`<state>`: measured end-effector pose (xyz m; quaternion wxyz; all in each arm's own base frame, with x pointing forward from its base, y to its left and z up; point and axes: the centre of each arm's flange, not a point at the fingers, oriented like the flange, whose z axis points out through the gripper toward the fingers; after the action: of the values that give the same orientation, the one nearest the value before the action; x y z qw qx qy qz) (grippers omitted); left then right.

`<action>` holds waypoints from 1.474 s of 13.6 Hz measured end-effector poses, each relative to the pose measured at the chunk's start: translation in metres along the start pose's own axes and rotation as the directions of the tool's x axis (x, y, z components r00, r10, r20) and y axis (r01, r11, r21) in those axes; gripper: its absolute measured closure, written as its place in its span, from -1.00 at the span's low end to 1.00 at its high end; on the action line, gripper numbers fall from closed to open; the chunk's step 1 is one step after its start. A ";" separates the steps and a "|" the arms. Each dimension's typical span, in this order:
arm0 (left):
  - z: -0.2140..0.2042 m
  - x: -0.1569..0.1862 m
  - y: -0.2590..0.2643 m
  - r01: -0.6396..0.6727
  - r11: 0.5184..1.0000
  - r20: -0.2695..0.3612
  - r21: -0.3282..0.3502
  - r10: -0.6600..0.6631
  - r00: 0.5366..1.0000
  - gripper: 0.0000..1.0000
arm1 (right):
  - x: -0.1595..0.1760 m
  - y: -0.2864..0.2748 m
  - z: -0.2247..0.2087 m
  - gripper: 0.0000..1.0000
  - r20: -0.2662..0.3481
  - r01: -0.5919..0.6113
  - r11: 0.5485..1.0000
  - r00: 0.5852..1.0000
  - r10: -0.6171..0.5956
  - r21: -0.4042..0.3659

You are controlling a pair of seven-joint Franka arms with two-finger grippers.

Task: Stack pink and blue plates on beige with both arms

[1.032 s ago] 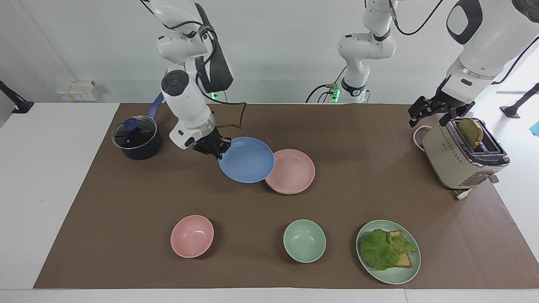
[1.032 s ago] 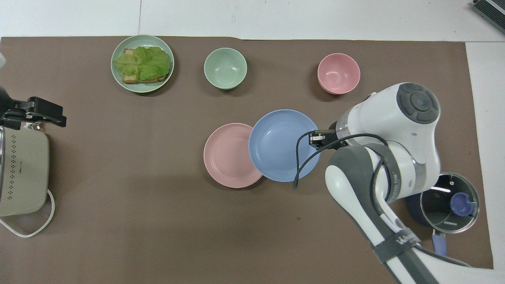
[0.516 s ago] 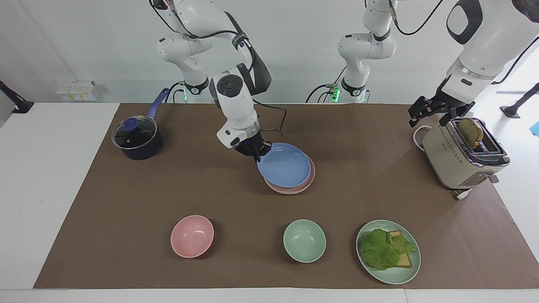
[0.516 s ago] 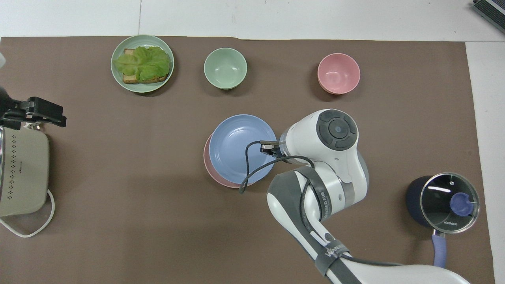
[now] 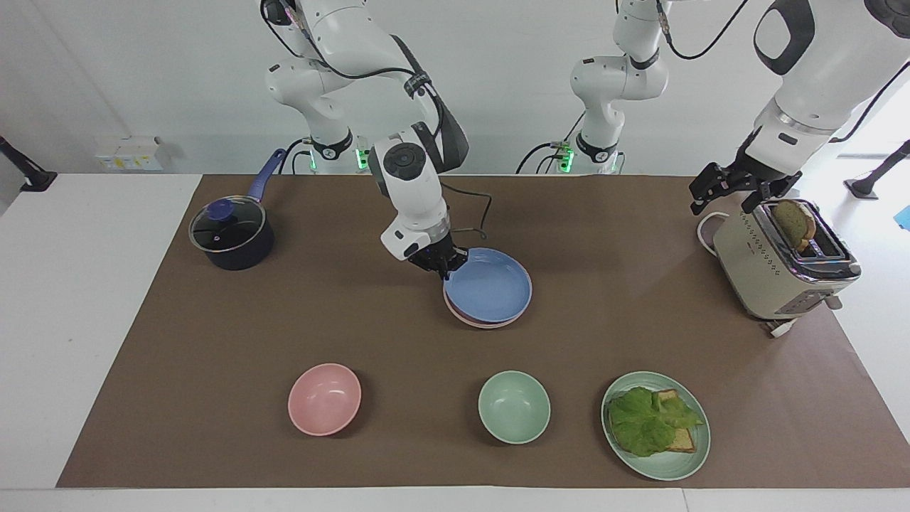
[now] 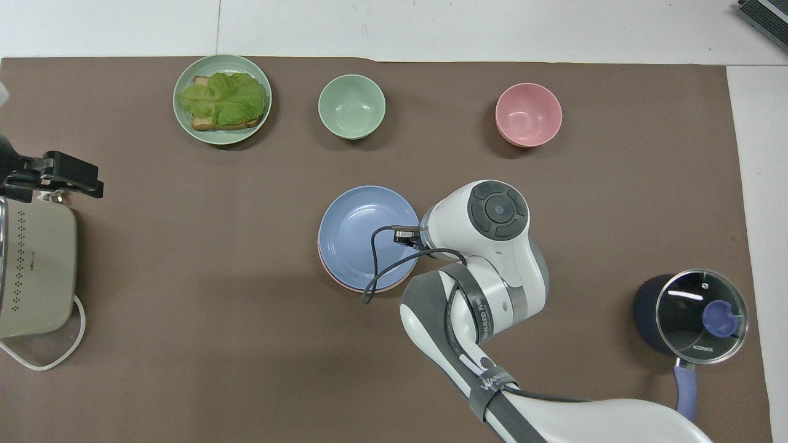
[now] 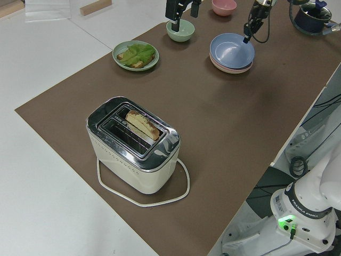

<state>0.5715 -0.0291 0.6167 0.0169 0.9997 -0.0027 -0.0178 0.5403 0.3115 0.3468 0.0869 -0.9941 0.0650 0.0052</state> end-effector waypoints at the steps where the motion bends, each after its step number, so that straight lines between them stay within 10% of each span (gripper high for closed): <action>1: 0.000 0.000 0.000 0.000 1.000 0.000 0.000 0.000 1.000 -1.00 | 0.000 0.000 0.001 0.91 0.000 -0.001 1.000 1.000 0.001 -0.001; 6: 0.000 0.000 0.000 0.000 1.000 0.000 0.000 0.000 1.000 -1.00 | 0.000 0.002 0.007 0.69 0.008 -0.004 1.000 1.000 0.004 -0.007; 14: 0.000 0.000 0.000 0.000 1.000 0.000 0.000 0.000 1.000 -1.00 | 0.011 0.009 -0.001 -1.00 -0.026 0.000 1.000 1.000 -0.001 -0.018; 20: 0.000 0.000 0.000 0.000 1.000 0.000 0.000 0.000 1.000 -1.00 | 0.059 0.088 -0.080 -1.00 -0.152 0.026 0.996 0.988 -0.039 -0.085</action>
<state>0.5715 -0.0291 0.6167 0.0169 0.9997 -0.0027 -0.0179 0.5875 0.2044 0.4096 0.0406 -0.9952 0.0550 -0.0700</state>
